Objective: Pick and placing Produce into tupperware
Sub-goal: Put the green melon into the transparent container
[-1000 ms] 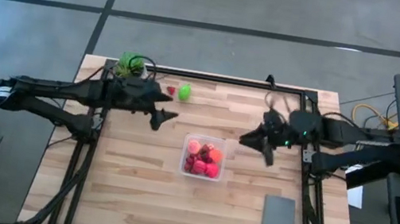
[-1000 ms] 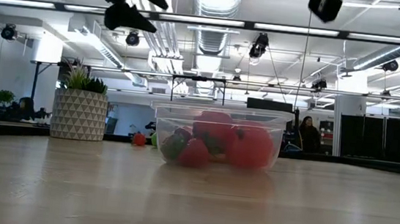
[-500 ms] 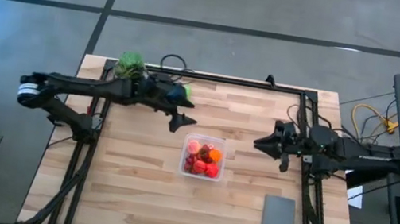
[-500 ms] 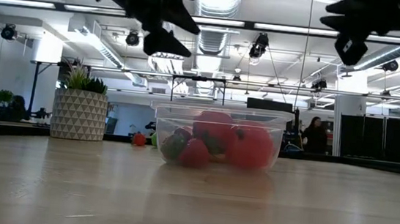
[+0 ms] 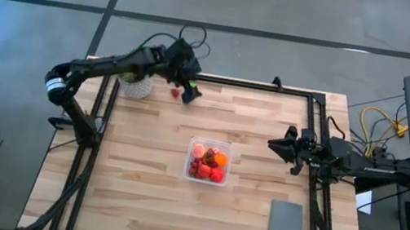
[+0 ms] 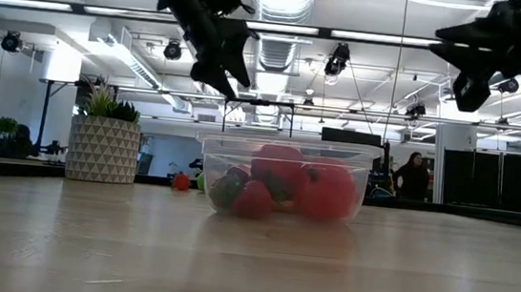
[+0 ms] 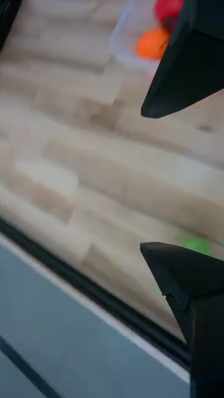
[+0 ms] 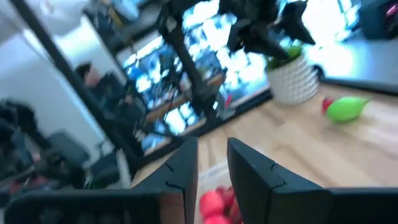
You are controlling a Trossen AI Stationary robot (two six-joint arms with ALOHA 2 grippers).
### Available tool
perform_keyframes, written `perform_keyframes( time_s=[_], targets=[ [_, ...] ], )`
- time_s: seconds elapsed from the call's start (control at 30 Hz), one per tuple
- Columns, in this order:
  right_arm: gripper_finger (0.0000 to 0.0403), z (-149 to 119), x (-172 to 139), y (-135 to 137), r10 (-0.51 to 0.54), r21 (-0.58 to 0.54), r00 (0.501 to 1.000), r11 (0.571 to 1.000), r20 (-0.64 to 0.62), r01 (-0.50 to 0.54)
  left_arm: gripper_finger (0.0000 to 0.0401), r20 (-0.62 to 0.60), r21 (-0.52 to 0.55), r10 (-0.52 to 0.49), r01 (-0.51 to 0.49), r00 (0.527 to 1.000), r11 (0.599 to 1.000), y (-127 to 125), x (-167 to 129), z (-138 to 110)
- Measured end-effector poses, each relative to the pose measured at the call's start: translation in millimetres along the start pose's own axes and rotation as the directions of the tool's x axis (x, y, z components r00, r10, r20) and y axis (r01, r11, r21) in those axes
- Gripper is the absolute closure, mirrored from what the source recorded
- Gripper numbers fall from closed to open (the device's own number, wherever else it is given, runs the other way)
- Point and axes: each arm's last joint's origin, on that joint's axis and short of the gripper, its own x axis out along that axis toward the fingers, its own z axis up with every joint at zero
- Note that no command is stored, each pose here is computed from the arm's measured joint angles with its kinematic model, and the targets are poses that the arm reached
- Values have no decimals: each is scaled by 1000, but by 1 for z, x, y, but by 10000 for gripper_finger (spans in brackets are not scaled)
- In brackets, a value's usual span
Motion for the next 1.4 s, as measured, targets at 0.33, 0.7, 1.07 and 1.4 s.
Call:
perform_keyframes(
  time_s=[0.33,0.7,1.07,1.4],
  targets=[
    [328,-21,-5,-15,-59,32,993,998,105,56,72,-176,-359,58,-119,983,926,68,19,-14],
    [329,-28,-5,-21,-145,-23,988,989,50,147,72,-222,-378,-15,-72,975,923,69,39,-23],
    [325,-30,-5,-21,-155,-26,987,988,32,155,72,-350,-452,54,-219,935,865,79,81,-40],
    [322,-30,-5,-21,-154,-26,988,988,32,155,72,-381,-423,122,-291,916,858,84,108,-49]
  ],
)
